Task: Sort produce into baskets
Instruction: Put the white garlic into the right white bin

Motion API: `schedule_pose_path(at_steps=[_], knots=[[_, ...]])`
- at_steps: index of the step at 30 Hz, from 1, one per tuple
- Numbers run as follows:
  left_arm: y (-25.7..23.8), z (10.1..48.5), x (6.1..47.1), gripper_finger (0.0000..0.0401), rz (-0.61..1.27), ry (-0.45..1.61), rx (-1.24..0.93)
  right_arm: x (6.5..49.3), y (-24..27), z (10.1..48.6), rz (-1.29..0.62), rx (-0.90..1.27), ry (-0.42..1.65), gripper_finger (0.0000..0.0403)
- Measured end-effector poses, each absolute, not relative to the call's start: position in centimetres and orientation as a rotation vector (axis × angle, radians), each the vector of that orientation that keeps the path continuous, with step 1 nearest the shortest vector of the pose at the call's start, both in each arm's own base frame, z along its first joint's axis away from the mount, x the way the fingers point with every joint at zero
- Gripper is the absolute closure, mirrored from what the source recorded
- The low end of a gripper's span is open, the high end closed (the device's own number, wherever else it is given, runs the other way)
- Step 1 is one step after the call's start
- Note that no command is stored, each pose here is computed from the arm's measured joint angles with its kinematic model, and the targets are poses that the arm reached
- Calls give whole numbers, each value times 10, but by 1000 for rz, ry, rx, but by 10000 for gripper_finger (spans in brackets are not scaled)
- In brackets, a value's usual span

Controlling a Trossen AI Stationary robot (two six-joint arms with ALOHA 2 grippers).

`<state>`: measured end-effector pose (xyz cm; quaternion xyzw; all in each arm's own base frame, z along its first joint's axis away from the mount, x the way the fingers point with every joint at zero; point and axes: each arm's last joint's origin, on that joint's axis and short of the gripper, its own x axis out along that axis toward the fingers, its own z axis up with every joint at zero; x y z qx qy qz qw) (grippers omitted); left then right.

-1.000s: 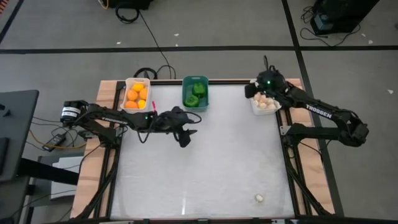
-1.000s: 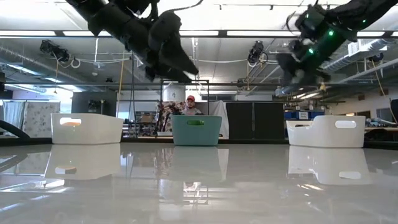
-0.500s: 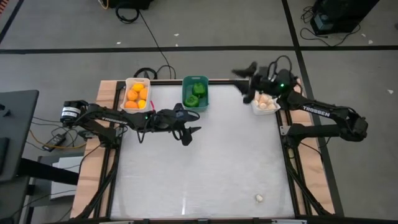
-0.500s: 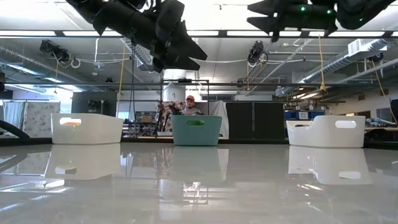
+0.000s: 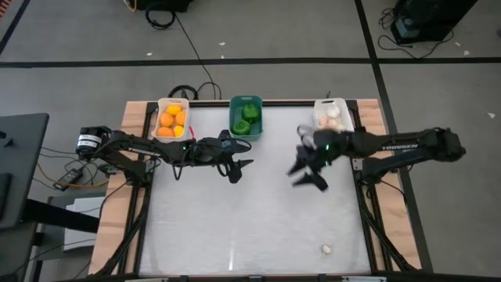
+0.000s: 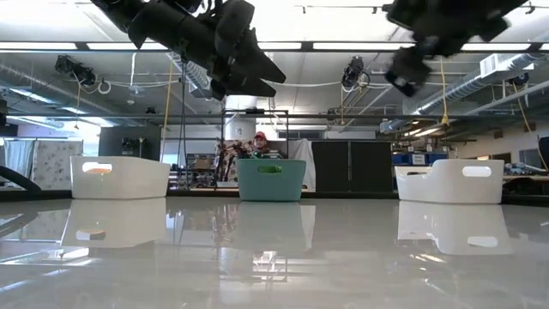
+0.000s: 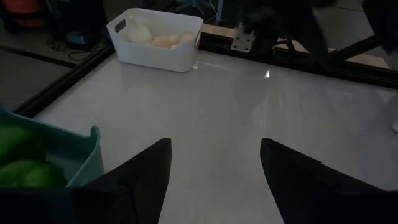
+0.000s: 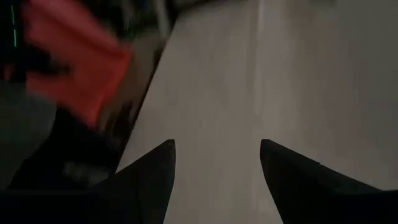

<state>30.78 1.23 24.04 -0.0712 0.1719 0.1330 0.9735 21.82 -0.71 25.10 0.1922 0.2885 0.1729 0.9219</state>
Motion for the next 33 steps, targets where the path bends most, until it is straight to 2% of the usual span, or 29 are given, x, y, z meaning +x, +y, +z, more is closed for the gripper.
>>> schedule_pose_path(at_steps=[6, 11, 19, 25, 28, 33], knots=[[12, 240, 308, 149, 274, 346, -142, 199, 37, 230, 386, 409, 928, 159], [13, 240, 308, 149, 285, 345, -141, 180, 66, 222, 400, 363, 1110, 159], [13, 240, 308, 149, 287, 344, -143, 156, 111, 220, 438, 321, 1193, 159], [13, 240, 308, 149, 287, 344, -143, 148, 150, 215, 510, 285, 1148, 157], [13, 240, 308, 149, 288, 344, -143, 147, 173, 203, 580, 196, 1130, 156], [13, 240, 308, 149, 287, 344, -143, 145, 196, 173, 581, 35, 1173, 156]])
